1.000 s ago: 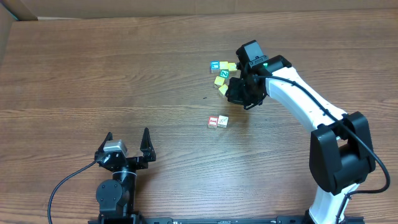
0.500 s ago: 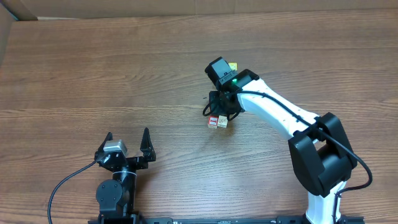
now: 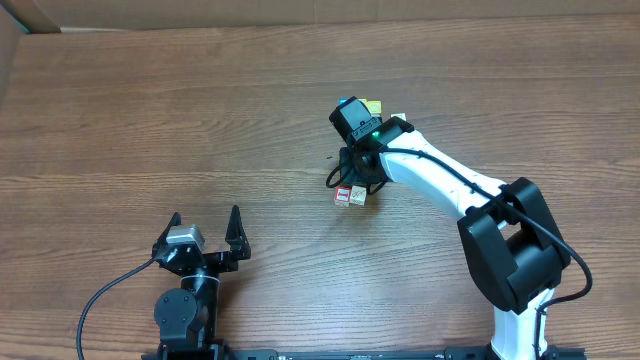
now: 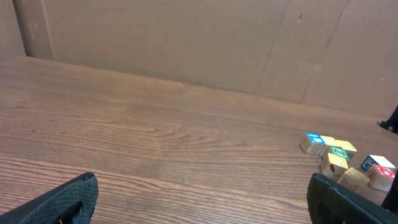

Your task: Flip 4 blocks

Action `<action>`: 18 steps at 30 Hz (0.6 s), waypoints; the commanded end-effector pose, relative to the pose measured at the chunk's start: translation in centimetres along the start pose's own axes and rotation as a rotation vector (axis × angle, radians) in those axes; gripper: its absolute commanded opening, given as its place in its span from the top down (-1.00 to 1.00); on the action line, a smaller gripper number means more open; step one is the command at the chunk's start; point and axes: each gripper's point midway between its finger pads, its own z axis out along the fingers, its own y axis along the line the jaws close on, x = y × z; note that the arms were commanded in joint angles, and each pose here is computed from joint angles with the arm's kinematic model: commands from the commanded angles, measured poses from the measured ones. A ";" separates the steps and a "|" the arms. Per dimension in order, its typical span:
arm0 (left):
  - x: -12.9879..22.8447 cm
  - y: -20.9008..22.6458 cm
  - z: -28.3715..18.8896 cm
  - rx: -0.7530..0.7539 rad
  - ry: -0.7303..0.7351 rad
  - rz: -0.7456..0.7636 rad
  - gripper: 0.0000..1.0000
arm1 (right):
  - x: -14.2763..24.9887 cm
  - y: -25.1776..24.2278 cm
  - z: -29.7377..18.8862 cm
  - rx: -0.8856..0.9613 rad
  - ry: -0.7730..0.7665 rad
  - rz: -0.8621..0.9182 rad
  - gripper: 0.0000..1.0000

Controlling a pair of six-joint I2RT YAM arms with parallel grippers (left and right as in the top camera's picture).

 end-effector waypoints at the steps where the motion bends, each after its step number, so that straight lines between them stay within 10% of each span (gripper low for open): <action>1: 0.0 -0.4 0.0 0.019 -0.004 0.020 -1.00 | 1.2 0.4 0.7 -0.032 0.059 0.016 0.92; 18: 0.0 -0.4 0.0 0.019 -0.004 0.020 -1.00 | 2.9 0.5 0.5 -0.048 0.141 0.017 0.92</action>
